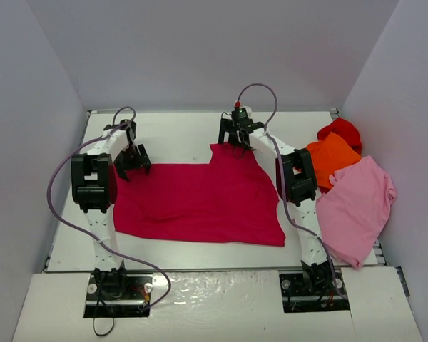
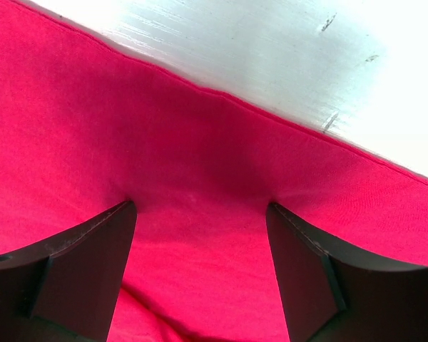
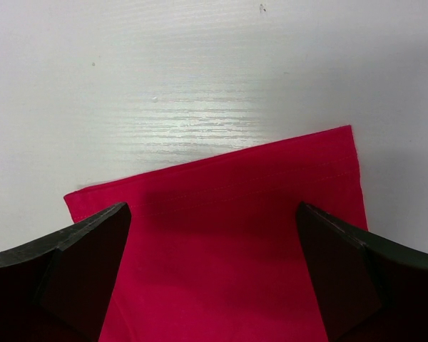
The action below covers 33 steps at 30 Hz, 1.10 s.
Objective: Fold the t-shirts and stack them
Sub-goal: Grap the side of the flattened tshirt furthest away from the robot with both arms
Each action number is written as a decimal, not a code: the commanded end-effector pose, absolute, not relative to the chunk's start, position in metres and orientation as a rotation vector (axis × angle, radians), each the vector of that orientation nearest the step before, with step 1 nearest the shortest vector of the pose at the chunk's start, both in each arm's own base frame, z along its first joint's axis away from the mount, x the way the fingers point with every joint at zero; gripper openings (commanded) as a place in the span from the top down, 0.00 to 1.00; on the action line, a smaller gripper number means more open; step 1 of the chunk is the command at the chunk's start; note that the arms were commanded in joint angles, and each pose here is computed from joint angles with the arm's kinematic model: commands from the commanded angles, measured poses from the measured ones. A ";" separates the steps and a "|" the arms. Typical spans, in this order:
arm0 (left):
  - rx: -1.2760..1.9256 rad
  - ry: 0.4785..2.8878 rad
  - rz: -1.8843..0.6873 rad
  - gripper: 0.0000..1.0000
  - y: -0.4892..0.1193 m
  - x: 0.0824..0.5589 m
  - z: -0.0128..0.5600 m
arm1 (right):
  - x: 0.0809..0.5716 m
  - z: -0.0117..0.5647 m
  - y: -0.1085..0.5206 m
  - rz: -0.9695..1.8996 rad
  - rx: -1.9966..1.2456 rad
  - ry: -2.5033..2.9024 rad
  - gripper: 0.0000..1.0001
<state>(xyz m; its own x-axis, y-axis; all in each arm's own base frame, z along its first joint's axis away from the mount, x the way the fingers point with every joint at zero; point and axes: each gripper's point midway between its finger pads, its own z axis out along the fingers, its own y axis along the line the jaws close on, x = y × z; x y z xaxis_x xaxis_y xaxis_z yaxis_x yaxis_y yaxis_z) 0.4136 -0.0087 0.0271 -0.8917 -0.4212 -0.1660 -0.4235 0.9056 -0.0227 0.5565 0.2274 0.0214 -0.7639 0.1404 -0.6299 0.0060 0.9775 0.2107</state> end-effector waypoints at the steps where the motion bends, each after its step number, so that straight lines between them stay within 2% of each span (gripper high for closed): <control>1: -0.675 2.904 -0.043 0.29 -0.006 0.422 0.022 | 0.496 -0.059 0.197 -0.024 0.081 2.699 0.00; 5: -0.665 2.940 -0.126 0.31 -0.016 0.420 0.014 | 0.488 -0.056 0.189 -0.190 0.015 2.681 0.00; 10: -0.662 2.965 -0.156 0.36 -0.022 0.416 0.011 | 0.480 -0.053 0.191 -0.264 -0.038 2.664 0.00; 17: -0.650 2.958 -0.043 0.40 -0.011 0.411 0.015 | 0.466 -0.060 0.193 -0.284 -0.079 2.689 0.00; 33: -0.642 2.773 0.225 0.39 0.023 0.423 0.069 | 0.455 -0.071 0.201 -0.213 -0.087 2.723 0.00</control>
<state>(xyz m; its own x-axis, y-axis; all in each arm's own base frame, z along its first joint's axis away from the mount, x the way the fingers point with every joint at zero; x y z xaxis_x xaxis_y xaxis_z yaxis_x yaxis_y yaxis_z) 0.4137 0.0059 0.0298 -0.8933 -0.4112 -0.1816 -0.4253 0.9040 0.0450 0.5419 0.2292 0.0106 -0.7221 0.0548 -0.6896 0.0609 0.9980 0.0155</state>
